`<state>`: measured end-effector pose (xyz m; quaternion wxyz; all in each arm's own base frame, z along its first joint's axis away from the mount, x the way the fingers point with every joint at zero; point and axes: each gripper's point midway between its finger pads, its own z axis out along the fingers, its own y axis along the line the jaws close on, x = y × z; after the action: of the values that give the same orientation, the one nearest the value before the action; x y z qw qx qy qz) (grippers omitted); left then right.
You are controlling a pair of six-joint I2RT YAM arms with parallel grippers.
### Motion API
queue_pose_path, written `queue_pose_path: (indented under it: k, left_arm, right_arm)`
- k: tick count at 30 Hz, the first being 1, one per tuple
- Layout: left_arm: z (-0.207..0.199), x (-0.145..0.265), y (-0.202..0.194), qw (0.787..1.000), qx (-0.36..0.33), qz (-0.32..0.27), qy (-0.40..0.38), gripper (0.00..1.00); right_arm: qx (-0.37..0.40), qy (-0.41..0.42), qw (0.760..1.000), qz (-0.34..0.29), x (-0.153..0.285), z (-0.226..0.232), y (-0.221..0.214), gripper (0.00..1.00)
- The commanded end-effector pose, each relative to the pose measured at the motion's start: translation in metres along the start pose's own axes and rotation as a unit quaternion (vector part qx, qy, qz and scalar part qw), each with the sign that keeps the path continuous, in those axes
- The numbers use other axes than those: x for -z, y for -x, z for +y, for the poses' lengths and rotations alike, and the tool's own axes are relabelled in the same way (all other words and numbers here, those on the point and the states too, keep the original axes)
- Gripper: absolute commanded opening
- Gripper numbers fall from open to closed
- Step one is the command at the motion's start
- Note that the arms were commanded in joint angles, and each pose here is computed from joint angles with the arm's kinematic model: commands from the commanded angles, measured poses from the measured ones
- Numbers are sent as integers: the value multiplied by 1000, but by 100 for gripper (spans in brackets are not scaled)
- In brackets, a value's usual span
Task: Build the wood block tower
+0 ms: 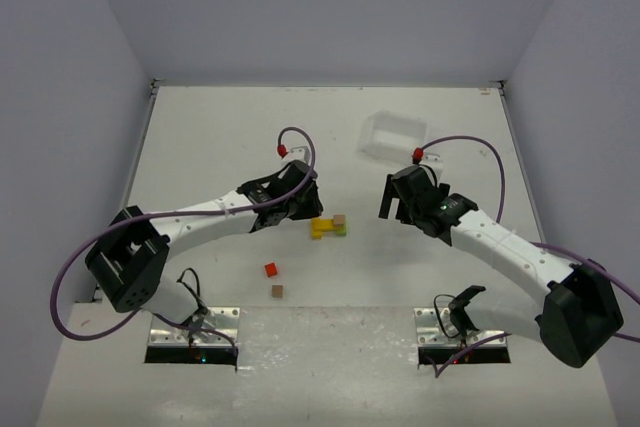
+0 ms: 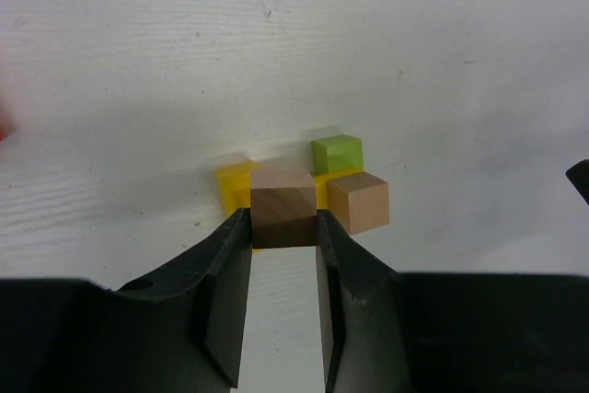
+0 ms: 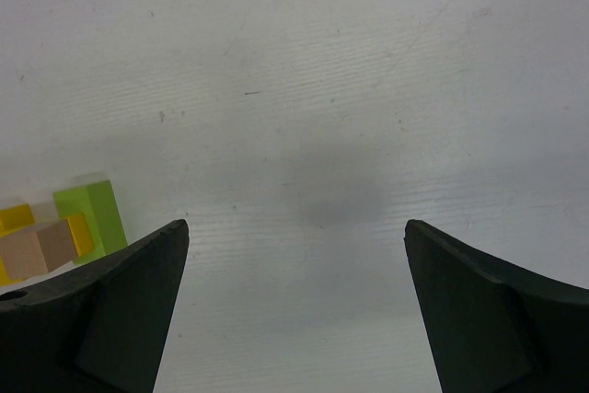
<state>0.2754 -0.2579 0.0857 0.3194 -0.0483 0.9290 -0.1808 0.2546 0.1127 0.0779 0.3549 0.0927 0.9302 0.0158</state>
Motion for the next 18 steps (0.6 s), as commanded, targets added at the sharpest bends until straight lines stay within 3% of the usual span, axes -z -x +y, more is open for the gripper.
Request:
queue_pose_path:
  k: [1,18]
  left_arm:
    - [-13,7,-3,1000,9,-7,-18,1]
    - [-24,5,-24,1000,-8,4,-10,1]
  right_arm:
    - [-12,5,1000,-9,-1,3,7,99]
    - [-9,8,1000,-2,-2,5,3,99]
